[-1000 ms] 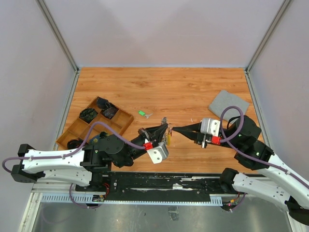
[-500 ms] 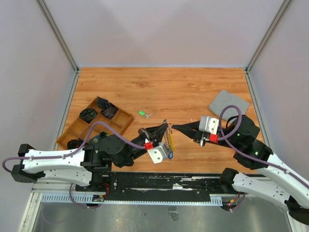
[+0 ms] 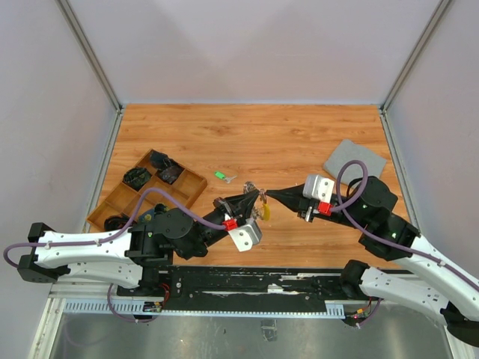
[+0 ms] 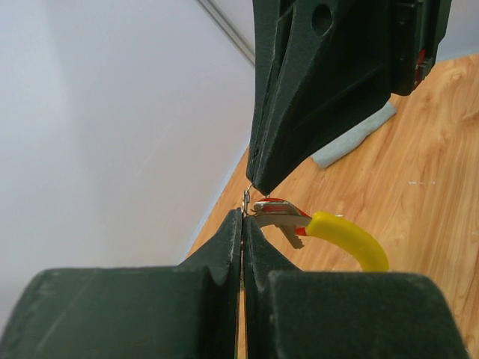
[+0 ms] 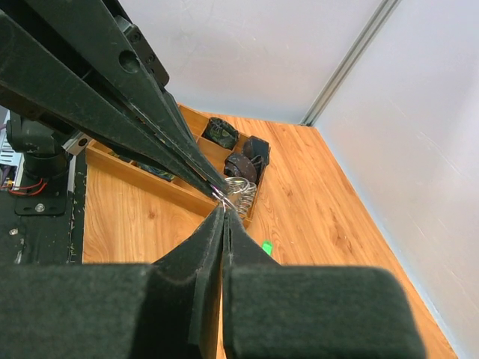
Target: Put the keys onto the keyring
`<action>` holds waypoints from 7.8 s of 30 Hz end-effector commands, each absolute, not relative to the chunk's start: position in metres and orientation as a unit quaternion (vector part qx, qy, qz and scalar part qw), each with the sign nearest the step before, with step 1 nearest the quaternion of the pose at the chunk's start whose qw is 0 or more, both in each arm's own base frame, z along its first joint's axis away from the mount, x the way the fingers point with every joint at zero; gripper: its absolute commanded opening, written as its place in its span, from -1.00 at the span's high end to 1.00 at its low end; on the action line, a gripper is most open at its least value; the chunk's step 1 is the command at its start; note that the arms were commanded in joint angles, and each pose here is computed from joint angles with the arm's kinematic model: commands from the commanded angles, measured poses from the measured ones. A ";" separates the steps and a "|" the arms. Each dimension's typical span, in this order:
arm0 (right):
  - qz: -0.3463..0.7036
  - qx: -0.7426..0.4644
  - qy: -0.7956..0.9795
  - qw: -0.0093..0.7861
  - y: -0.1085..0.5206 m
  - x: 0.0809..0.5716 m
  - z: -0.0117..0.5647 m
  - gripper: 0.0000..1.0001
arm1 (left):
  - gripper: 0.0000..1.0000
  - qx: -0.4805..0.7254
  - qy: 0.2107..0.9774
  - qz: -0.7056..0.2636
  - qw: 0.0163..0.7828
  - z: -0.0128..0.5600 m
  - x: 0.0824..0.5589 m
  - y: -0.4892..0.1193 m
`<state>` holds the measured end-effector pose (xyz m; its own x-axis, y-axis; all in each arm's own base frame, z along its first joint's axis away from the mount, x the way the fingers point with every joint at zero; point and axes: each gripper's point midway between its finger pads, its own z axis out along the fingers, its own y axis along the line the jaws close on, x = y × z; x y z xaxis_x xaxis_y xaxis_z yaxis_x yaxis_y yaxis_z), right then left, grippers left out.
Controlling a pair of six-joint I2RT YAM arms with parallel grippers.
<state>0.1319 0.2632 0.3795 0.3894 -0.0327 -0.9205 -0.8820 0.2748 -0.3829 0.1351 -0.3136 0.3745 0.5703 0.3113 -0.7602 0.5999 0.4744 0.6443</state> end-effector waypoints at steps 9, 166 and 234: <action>0.306 -0.479 0.474 0.672 0.254 0.143 0.384 0.99 | 0.99 0.469 0.449 -0.120 0.751 0.395 0.133 -0.312; 0.366 -0.641 0.608 0.291 0.225 0.051 0.330 0.99 | -0.11 0.455 0.538 -0.425 0.569 0.349 0.053 -0.353; 0.373 -0.281 0.767 0.440 0.233 0.193 0.345 0.07 | 0.99 0.313 0.603 -0.405 0.612 0.325 0.153 -0.292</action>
<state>0.1968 0.2153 0.3310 -0.4105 -0.2011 -0.8894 -0.6996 0.6950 0.1657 0.1482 -0.2958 0.2998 -0.0820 -0.0163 -0.9965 0.8679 0.4904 -0.0794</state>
